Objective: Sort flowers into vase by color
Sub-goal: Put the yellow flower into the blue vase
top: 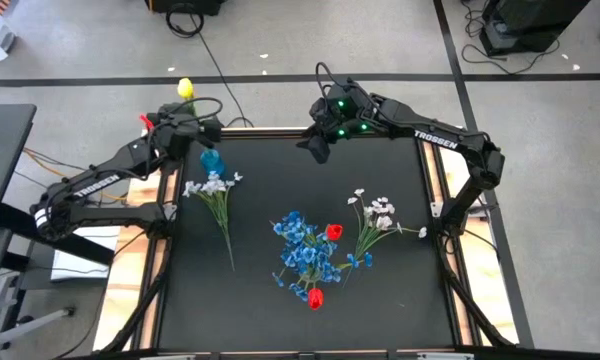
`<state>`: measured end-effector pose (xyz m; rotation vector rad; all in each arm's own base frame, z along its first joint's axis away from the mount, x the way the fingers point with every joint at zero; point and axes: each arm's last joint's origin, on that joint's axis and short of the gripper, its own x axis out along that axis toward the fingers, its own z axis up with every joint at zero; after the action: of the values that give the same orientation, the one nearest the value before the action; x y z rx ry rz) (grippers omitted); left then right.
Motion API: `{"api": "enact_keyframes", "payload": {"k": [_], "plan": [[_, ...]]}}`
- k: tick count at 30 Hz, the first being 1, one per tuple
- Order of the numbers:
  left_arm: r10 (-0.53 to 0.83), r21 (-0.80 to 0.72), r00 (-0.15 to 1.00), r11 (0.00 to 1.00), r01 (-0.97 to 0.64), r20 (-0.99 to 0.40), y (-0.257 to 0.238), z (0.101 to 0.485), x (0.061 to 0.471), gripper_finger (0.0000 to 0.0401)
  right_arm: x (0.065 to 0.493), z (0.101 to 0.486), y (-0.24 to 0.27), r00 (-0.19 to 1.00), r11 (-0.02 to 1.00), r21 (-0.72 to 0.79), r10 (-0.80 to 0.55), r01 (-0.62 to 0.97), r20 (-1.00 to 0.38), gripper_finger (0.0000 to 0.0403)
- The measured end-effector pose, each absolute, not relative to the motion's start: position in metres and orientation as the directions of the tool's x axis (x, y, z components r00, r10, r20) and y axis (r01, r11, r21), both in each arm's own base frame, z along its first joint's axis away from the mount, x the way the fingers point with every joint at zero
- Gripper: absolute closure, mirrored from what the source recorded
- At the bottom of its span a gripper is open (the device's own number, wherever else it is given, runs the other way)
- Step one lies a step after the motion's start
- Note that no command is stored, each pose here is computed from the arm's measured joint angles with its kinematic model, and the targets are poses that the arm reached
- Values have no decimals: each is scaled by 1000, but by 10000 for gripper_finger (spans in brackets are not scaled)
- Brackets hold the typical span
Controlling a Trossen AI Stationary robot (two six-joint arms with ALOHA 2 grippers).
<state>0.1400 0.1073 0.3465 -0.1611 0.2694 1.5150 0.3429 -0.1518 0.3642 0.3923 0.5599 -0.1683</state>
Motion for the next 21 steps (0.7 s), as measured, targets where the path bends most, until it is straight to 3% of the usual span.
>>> {"api": "enact_keyframes", "payload": {"k": [14,21], "plan": [[918,-18,-98,-113,-993,-385,114,322,140,388,343,364,-152,836,919,301,-52,254,-547,194],[883,-44,-141,-180,-983,-448,111,312,136,331,343,364,-152,835,922,294,-52,250,-547,194]]}}
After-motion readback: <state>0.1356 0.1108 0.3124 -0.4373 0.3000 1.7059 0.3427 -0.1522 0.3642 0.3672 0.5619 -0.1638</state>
